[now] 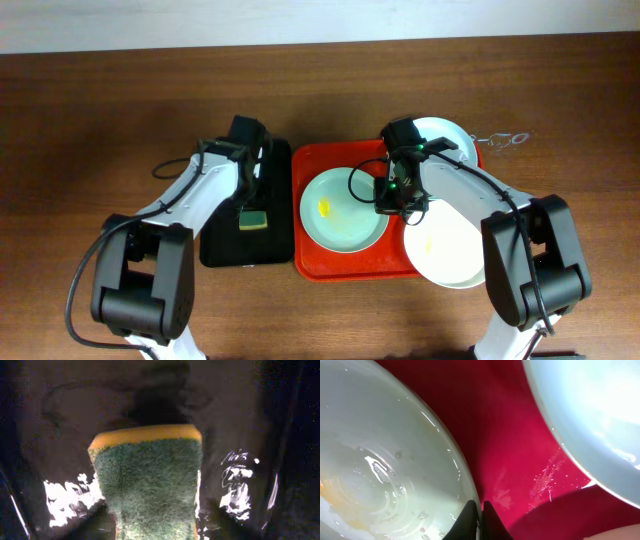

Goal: Clean dirty plates on tray and stack at the side
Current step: 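Close the left gripper on the sponge and lift it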

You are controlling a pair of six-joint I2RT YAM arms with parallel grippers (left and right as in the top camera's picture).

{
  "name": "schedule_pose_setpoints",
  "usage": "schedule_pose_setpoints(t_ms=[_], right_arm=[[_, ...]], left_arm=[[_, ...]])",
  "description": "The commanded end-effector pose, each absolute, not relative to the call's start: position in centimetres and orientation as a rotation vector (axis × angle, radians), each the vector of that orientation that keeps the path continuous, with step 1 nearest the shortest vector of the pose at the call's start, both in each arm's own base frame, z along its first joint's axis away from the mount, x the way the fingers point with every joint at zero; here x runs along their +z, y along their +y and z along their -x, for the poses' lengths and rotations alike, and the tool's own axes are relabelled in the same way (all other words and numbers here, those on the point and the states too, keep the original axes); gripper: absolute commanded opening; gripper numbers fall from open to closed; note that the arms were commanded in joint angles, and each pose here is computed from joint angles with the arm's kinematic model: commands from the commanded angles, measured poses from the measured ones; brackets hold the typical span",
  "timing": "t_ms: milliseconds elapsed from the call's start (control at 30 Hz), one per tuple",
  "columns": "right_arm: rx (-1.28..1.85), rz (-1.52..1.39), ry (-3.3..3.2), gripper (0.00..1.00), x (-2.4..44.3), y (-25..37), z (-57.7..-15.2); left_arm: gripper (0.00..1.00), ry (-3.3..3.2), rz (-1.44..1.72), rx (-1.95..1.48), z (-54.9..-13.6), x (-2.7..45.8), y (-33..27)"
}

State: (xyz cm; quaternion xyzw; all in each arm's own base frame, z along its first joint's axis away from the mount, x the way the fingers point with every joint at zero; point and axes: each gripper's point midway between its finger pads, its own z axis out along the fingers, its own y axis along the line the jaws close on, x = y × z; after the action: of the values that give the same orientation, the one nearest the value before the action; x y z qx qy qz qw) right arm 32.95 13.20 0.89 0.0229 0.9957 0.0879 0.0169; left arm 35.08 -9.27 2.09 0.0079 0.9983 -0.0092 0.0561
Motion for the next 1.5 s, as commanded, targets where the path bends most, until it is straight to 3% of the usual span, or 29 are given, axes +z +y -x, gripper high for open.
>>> schedule_pose_setpoints(t_ms=[0, 67, 100, 133, 200, 300, 533, 767, 833, 967, 1100, 1333, 1467], right_arm=[[0.233, -0.078, 3.107, 0.05, 0.2, 12.6, -32.8], [0.233, -0.078, 3.107, 0.05, 0.2, 12.6, -32.8], [0.233, -0.078, 3.107, 0.05, 0.2, 12.6, -32.8], [0.233, -0.078, 3.107, 0.05, 0.2, 12.6, -32.8], [0.233, -0.078, 3.107, 0.06, 0.2, 12.6, -32.8], [0.234, -0.078, 3.107, 0.06, 0.2, 12.6, -32.8], [0.233, -0.078, 3.107, 0.05, 0.2, 12.6, -32.8], [0.234, -0.078, 3.107, 0.06, 0.2, 12.6, -32.8], [0.234, -0.078, 3.107, 0.05, 0.2, 12.6, -32.8], [0.233, -0.078, 3.107, 0.05, 0.2, 12.6, -32.8], [0.233, -0.078, 3.107, 0.06, 0.2, 12.6, -32.8], [0.233, -0.078, 3.107, 0.05, 0.2, 12.6, -32.8], [0.233, -0.078, 3.107, 0.05, 0.2, 12.6, -32.8]], left_arm=[[0.99, 3.018, -0.024, -0.055, -35.8, 2.7, -9.8], [0.99, 3.018, -0.024, -0.055, -35.8, 2.7, -9.8], [0.84, 3.022, -0.025, -0.054, -35.6, 2.7, -9.8], [0.55, 3.029, -0.025, -0.051, -35.5, 2.5, -9.7], [0.54, 3.036, -0.024, -0.047, -35.2, 2.3, -9.6], [0.41, 3.042, -0.024, -0.045, -35.0, 2.1, -9.6], [0.50, 3.045, -0.024, -0.044, -34.9, 2.1, -9.6], [0.47, 3.061, -0.024, -0.037, -34.3, 1.6, -9.4], [0.41, 3.059, -0.024, -0.039, -34.4, 1.6, -9.4], [0.43, 3.057, -0.023, 0.001, -34.4, 1.6, -9.0], [0.60, 3.048, -0.011, -0.002, -34.6, 1.6, -9.0], [0.51, 3.058, 0.017, 0.001, -34.3, 1.6, -9.0], [0.56, 3.065, 0.016, 0.004, -34.1, 1.5, -8.9]])
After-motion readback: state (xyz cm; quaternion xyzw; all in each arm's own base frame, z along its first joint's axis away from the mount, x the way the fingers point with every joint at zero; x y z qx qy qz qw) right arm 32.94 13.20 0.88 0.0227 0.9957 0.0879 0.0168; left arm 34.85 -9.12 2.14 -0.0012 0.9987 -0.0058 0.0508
